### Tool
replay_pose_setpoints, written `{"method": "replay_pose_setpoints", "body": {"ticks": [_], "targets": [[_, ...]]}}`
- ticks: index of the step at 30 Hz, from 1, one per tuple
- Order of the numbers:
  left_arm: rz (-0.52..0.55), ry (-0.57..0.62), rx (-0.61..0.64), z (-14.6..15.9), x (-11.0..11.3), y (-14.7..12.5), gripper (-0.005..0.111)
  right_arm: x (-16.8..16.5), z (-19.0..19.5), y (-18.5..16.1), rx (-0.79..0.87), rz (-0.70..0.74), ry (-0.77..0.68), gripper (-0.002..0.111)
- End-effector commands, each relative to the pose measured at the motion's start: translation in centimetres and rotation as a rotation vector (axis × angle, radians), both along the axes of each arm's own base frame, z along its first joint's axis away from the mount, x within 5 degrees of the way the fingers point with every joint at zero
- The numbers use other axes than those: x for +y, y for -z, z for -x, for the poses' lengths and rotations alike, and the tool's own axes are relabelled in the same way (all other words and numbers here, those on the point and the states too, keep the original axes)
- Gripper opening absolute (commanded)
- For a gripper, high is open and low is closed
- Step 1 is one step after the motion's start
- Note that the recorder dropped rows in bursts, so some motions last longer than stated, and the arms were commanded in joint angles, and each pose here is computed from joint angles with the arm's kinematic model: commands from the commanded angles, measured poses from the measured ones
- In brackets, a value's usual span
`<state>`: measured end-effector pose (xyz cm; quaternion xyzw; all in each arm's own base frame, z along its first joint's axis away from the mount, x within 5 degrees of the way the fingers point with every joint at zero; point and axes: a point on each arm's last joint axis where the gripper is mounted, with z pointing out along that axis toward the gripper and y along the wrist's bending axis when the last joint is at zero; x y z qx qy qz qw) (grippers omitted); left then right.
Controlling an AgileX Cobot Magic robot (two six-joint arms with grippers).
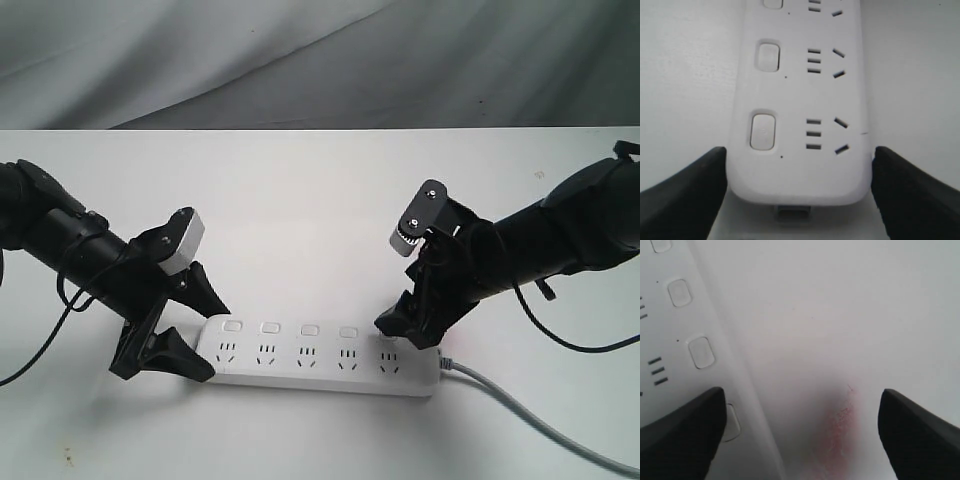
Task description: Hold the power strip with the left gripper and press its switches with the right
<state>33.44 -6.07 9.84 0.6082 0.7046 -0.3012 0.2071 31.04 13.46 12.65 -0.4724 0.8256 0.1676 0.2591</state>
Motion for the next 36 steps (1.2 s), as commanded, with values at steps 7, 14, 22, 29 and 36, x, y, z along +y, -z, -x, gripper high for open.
{"method": "replay_pose_setpoints", "body": {"ticks": [7,14,22,29,36], "targets": [[0.002,0.0,-0.003,-0.1,-0.1,0.1,0.047,-0.5,0.0,2.0,0.053,0.051,0.012,0.076],[0.002,0.0,-0.003,-0.1,-0.1,0.1,0.047,-1.0,0.0,2.3,0.05,0.111,0.027,0.076],[0.002,0.0,-0.003,-0.1,-0.1,0.1,0.047,-1.3,0.0,2.5,0.058,0.147,0.03,0.076],[0.0,0.002,-0.003,0.0,-0.1,0.1,0.047,-1.7,0.1,2.8,0.041,0.172,0.054,0.076],[0.0,0.002,-0.003,0.0,-0.1,0.1,0.047,-1.6,0.8,2.9,0.075,0.129,0.088,0.076]]}}
